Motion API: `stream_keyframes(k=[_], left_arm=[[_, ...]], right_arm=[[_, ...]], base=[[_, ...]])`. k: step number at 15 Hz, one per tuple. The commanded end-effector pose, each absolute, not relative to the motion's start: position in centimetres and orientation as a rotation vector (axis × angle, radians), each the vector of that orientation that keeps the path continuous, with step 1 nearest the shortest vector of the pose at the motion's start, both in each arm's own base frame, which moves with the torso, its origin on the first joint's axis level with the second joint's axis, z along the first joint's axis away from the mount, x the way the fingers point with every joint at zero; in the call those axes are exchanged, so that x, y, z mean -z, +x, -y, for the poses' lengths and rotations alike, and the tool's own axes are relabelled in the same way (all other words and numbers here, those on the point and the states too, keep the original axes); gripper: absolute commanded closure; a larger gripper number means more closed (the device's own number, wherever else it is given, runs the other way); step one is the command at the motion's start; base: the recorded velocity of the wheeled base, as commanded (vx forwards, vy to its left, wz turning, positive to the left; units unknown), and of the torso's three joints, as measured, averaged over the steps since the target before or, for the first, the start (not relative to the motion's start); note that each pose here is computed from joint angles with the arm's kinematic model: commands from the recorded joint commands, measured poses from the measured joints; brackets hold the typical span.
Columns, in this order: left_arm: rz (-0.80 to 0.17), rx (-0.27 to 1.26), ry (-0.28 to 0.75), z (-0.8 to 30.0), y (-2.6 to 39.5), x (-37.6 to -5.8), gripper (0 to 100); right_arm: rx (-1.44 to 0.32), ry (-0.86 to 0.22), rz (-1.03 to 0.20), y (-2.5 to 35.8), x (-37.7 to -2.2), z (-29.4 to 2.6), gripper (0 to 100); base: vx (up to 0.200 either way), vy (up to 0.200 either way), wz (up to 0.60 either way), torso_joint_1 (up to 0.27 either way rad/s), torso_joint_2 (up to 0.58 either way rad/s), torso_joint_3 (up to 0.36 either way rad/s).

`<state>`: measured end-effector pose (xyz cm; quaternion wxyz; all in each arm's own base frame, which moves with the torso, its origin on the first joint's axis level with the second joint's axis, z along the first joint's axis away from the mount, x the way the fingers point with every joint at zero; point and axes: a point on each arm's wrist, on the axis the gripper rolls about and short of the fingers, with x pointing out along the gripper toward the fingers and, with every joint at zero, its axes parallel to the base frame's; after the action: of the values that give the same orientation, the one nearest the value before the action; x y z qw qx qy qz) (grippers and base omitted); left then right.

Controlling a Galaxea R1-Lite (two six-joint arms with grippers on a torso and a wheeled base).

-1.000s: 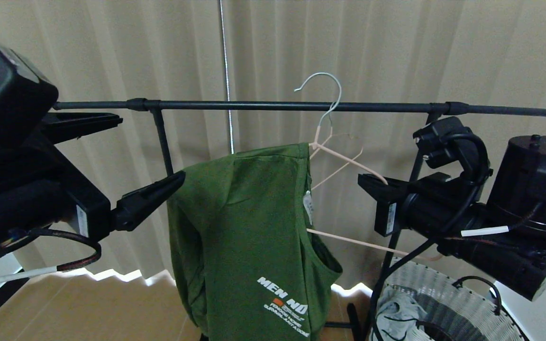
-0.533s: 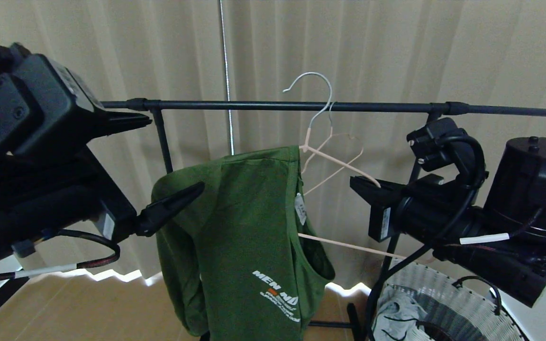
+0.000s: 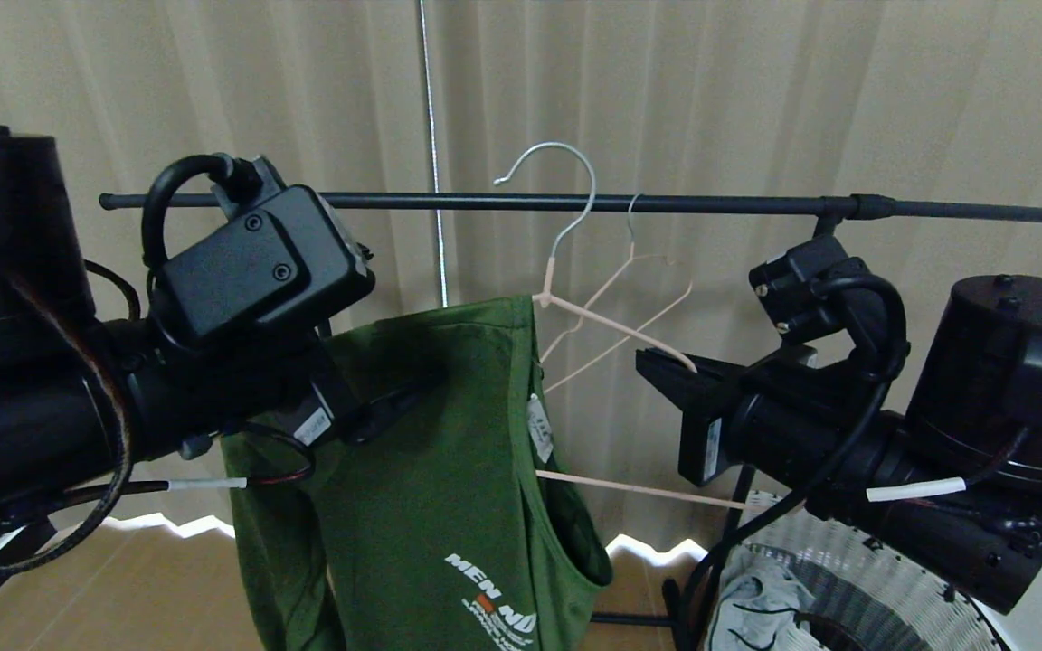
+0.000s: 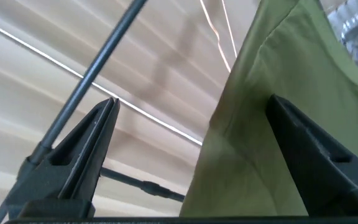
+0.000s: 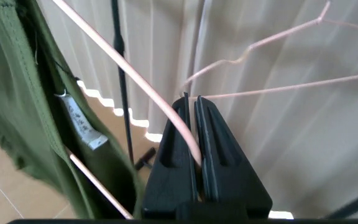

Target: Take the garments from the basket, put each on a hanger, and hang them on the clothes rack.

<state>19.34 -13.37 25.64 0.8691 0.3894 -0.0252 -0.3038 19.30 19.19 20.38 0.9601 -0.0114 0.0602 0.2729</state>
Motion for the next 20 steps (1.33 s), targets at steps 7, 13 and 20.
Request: stream_keyframes(k=[7,13,20], left_arm=[[0.031,0.642,0.821,13.6,19.8,-25.1,0],[0.022,0.647,0.824,13.6,19.7,-24.8,100],[0.061,0.623,0.809,13.4,19.5,-23.7,100]], right_arm=[[-0.622,-0.035,-0.137,18.5,-19.6,-20.1,100],[-0.627,-0.036,-0.139,18.4,-19.5,-20.2,100],[-0.624,-0.031,-0.132,18.3,-19.7,-20.0,100]], base=[[0.000,0.000,0.00,0.000,0.00,0.000],[0.000,0.000,0.00,0.000,0.00,0.000],[0.000,0.000,0.00,0.000,0.00,0.000]])
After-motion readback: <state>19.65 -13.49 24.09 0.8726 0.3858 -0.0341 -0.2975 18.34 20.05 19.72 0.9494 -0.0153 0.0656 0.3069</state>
